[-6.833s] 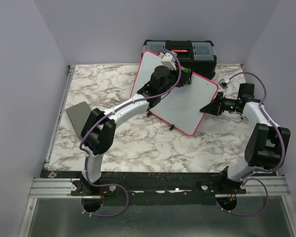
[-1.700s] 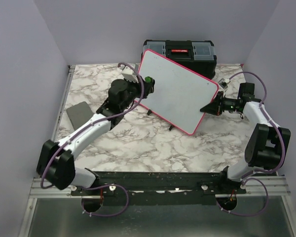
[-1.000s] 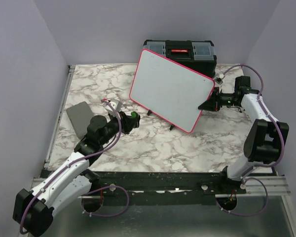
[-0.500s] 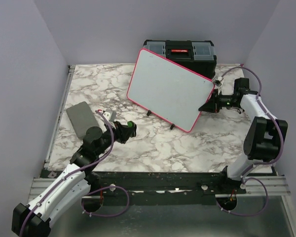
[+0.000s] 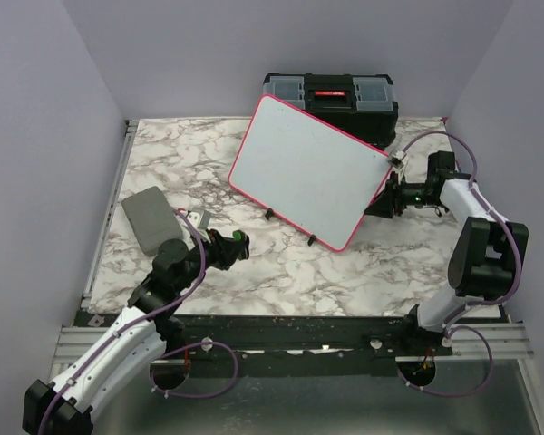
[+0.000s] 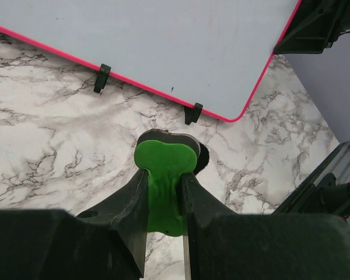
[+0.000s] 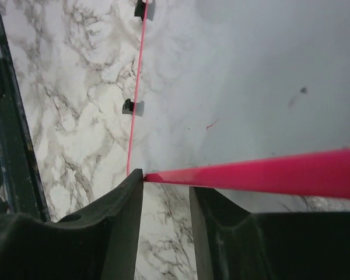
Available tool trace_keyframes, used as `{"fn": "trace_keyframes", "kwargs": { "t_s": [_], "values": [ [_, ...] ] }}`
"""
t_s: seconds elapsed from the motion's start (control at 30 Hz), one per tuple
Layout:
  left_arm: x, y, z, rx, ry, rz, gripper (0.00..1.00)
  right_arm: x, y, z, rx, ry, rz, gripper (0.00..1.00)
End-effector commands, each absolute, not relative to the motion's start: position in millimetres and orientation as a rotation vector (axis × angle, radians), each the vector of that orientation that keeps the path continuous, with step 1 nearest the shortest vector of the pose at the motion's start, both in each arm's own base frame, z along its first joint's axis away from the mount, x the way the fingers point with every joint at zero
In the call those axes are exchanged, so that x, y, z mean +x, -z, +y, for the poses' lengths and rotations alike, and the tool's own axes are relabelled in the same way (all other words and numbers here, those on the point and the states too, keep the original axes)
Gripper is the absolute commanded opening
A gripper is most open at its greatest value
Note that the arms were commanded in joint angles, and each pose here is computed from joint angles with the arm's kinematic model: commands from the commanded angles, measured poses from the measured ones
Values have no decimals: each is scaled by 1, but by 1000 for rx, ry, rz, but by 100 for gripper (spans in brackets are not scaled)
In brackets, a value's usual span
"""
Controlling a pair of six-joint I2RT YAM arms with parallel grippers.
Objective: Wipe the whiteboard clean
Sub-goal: Adjust the whiteboard at the center of the board.
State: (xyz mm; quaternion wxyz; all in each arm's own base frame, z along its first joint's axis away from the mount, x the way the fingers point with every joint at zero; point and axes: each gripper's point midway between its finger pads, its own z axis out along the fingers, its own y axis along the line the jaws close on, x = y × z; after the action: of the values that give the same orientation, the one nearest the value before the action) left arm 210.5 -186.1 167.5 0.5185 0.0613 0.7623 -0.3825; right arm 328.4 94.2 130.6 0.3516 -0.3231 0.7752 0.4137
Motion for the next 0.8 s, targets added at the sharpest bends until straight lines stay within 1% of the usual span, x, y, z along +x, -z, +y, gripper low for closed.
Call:
{"fn": "trace_keyframes", "kwargs": {
  "t_s": [0.0,0.2,0.27,0.3,0.4,0.57,0.7,0.77],
  "values": [
    [212,-162,-183,111,910,1851,0,313,-117,89,-855,-1037,2085,43],
    [215,-155,-184,103,891,1891,0,312,-122,89,-833,-1044,2078,61],
    [217,-151,-183,102,871,1918,0,312,-124,86,-815,-1040,2083,85],
    [219,-149,-183,106,855,1935,0,312,-126,83,-804,-1030,2081,100],
    [226,-142,-182,108,806,1986,0,312,-135,73,-766,-1001,2066,100],
    [237,-107,-177,118,660,2177,0,306,-147,65,-775,-929,2044,100],
    [247,-84,-171,138,507,2337,0,303,-150,58,-750,-900,2059,100],
    [254,-73,-162,140,389,2410,0,301,-147,50,-736,-879,2082,100]
  ]
}}
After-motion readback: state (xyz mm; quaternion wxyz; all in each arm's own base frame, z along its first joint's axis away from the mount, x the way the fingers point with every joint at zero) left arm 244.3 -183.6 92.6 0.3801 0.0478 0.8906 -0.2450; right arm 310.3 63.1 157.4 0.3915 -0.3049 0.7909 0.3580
